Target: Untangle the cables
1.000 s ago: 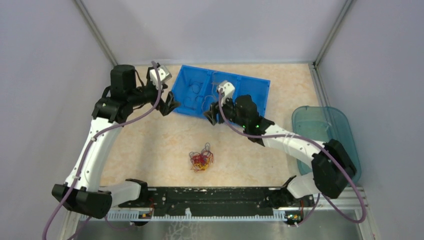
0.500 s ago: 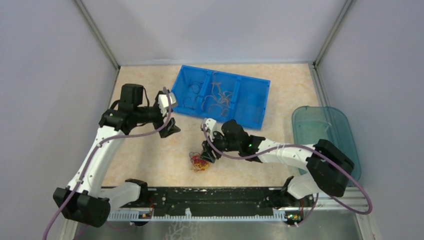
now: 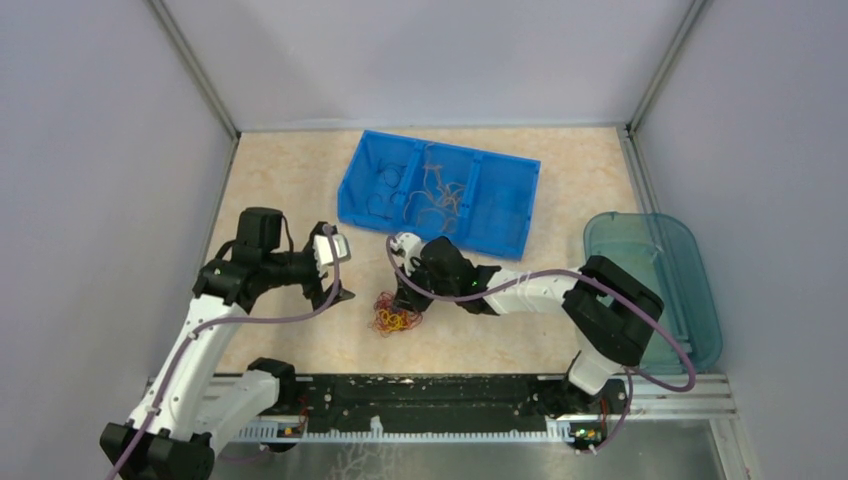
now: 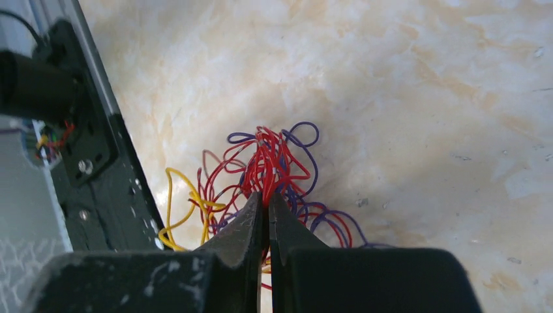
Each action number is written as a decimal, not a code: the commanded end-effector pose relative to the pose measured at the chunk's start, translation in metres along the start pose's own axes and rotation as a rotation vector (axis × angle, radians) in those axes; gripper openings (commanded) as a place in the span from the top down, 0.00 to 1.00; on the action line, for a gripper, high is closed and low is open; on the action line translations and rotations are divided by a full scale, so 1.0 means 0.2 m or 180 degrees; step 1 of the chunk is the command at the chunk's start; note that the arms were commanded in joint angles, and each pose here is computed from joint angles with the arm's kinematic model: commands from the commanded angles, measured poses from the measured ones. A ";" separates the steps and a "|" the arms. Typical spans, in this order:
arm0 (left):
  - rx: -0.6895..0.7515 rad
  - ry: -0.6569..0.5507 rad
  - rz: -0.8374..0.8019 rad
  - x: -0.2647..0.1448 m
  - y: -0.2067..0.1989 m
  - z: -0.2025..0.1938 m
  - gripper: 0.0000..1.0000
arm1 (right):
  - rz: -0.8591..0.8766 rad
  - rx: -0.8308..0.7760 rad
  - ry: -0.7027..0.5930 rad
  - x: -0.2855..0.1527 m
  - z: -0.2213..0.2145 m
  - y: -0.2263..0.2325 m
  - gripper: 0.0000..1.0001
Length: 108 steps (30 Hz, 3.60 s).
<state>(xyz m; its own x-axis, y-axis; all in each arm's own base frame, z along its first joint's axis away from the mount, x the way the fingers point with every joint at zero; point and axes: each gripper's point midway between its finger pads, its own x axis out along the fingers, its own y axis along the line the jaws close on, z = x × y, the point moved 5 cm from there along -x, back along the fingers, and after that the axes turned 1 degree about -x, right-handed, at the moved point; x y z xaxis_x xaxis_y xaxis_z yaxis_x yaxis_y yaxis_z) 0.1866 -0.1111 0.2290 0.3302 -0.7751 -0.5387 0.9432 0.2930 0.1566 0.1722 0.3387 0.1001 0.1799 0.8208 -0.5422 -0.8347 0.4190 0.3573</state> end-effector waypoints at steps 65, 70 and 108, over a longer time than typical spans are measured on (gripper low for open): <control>-0.0214 -0.0262 -0.0866 0.16 -0.10 0.01 1.00 | -0.0024 0.0332 -0.1732 -0.17 0.26 0.10 1.00; 0.0034 -0.0608 -0.0698 -0.01 -0.04 0.32 1.00 | -0.0208 0.0356 -0.1640 -0.16 0.22 0.06 1.00; 0.0943 -0.2177 0.0683 -0.61 0.10 1.21 1.00 | 0.0242 -0.0933 -0.2393 -0.60 0.76 0.38 0.03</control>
<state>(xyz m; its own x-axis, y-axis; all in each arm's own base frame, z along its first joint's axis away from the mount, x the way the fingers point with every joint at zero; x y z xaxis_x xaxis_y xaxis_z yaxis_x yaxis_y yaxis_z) 0.1832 -0.1423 0.4826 0.4119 -0.9044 0.1114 0.7717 0.4112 0.4851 0.1759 0.3126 0.2846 0.4522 0.8886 0.0768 -0.8846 0.4358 0.1658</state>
